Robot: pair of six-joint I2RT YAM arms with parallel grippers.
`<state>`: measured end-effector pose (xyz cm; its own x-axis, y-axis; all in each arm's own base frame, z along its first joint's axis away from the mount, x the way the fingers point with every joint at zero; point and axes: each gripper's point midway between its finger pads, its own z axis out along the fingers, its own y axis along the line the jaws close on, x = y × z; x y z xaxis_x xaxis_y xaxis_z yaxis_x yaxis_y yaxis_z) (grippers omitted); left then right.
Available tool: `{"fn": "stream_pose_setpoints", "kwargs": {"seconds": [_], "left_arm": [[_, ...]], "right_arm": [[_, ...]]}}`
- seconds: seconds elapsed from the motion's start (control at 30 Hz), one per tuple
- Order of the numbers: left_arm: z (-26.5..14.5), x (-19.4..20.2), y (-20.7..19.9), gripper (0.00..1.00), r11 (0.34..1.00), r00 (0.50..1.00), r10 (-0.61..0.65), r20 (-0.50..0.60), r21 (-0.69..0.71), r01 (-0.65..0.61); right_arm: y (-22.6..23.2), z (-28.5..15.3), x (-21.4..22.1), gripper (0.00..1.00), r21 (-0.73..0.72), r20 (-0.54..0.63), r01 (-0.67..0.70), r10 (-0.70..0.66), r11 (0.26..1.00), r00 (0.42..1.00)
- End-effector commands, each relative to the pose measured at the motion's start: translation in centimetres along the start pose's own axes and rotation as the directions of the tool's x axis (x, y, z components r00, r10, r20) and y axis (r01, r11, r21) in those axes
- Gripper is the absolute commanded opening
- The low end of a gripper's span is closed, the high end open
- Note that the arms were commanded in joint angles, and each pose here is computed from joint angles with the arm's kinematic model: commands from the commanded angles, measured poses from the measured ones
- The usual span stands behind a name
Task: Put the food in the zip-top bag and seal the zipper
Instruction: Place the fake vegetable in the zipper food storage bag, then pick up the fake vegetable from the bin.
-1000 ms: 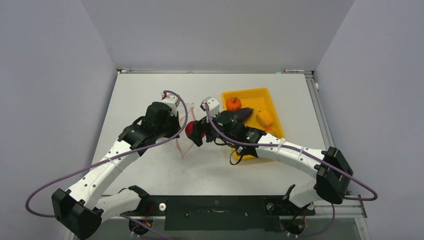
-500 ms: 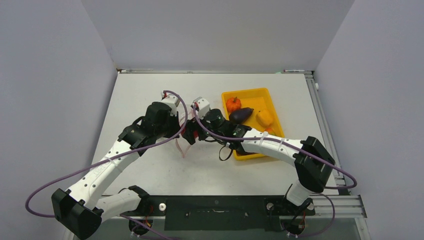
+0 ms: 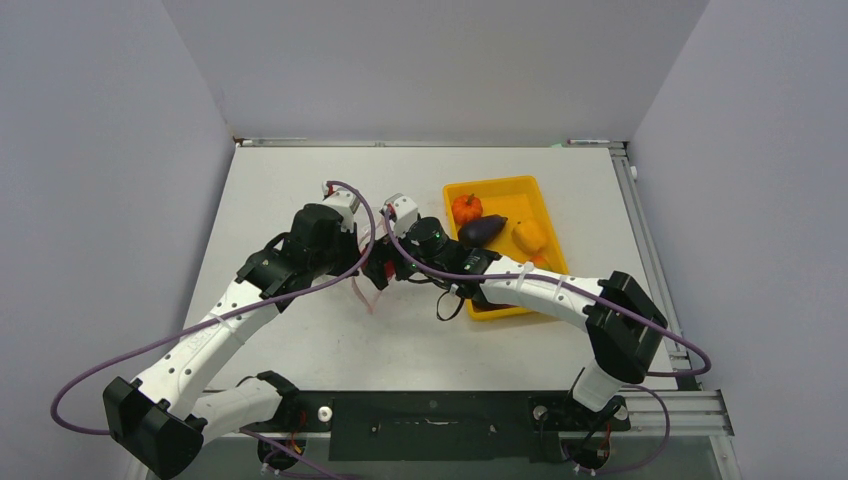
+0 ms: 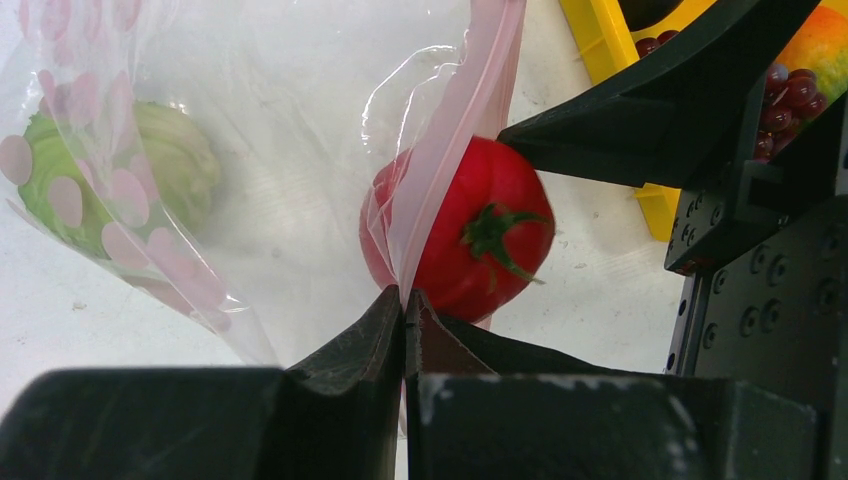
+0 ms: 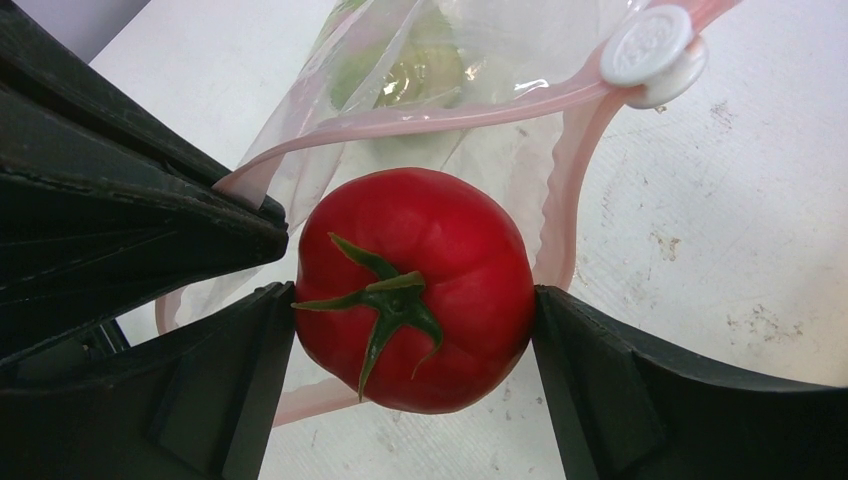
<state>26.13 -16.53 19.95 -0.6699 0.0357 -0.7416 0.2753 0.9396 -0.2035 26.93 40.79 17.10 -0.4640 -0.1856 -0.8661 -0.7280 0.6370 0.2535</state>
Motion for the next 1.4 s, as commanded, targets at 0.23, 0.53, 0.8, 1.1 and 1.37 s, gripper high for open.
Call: {"fn": "stream_pose_setpoints", "kwargs": {"seconds": [0.23, 0.53, 0.8, 1.1, 1.37], "left_arm": [[-0.4, -1.6, -0.2, 0.00, 1.000, 0.999, -0.012, 0.052, 0.000, 0.012], [-0.3, -1.5, -0.1, 0.00, 1.000, 0.999, -0.011, 0.049, 0.000, 0.011], [-0.3, -1.5, -0.1, 0.00, 1.000, 0.999, -0.013, 0.046, -0.002, 0.013], [-0.3, -1.5, -0.1, 0.00, 1.000, 0.999, -0.011, 0.044, -0.002, 0.011], [-0.4, -1.5, -0.1, 0.00, 1.000, 0.999, -0.012, 0.044, -0.002, 0.012]], "right_arm": [[1.1, -2.0, -4.3, 0.96, -0.008, 0.121, 0.018, -0.017, 1.000, 0.992], [-0.7, -4.2, -4.8, 0.96, 0.092, 0.132, 0.041, -0.053, 0.995, 0.990], [-3.9, -6.8, -4.5, 0.96, 0.261, 0.113, 0.063, -0.095, 0.963, 0.989], [-7.9, -9.3, -3.7, 0.97, 0.438, 0.072, 0.090, -0.135, 0.894, 0.988], [-14.4, -11.9, -2.1, 0.97, 0.637, -0.016, 0.072, -0.080, 0.768, 0.997]]}}
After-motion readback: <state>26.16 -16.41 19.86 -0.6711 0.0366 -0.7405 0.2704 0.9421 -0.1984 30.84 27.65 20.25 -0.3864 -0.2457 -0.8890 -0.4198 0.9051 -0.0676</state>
